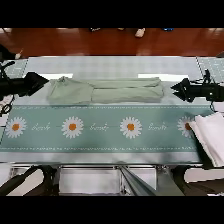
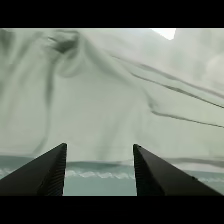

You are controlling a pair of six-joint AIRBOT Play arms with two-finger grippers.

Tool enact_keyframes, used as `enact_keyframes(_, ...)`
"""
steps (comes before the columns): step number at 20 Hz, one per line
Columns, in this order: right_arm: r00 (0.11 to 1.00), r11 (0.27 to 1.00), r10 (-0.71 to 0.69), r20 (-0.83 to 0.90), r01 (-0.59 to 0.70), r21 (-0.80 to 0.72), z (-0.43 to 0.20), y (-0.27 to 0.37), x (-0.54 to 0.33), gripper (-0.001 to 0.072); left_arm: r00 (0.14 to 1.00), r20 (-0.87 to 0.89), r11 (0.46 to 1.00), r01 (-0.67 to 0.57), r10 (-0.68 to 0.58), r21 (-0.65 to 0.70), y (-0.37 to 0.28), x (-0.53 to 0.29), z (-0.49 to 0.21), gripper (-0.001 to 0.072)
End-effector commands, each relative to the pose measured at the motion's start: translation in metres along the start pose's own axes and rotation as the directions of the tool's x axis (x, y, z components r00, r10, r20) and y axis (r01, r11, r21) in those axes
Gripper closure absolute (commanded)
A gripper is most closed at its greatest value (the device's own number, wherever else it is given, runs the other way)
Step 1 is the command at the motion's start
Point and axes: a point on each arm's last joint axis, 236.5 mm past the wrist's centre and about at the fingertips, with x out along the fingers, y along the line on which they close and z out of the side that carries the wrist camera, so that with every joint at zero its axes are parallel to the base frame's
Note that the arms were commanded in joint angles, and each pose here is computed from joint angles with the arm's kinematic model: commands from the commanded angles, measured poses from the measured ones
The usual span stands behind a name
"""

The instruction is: Fold the shirts.

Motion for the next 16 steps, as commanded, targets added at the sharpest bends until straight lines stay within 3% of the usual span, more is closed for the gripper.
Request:
enact_keyframes(1,0.997,0.996,0.065,-0.052,-0.062,0.058,-0.012,0.012,0.037,0.0296,0.997,0.016,0.998,0.07,-0.07,-0.001,-0.024,0.004,-0.022,0.0199)
enact_keyframes(10,0.982,0.992,0.124,-0.142,-0.12,0.038,-0.013,0.062,0.102,0.0319,0.997,0.007,0.997,0.082,-0.082,0.013,-0.033,0.01,-0.026,0.0199)
enact_keyframes(12,0.981,0.992,0.124,-0.147,-0.122,0.025,-0.012,0.072,0.106,0.0533,0.997,0.006,0.997,0.082,-0.082,0.013,-0.033,0.01,-0.027,0.0199)
enact_keyframes(13,0.979,0.991,0.132,-0.155,-0.135,-0.015,-0.014,0.078,0.104,0.0685,0.997,0.007,0.997,0.082,-0.082,0.013,-0.033,0.01,-0.026,0.0199)
enact_keyframes(16,0.981,0.988,0.089,-0.171,-0.109,-0.108,-0.015,0.082,0.086,0.0687,0.997,0.006,0.997,0.082,-0.082,0.016,-0.033,0.01,-0.027,0.0201)
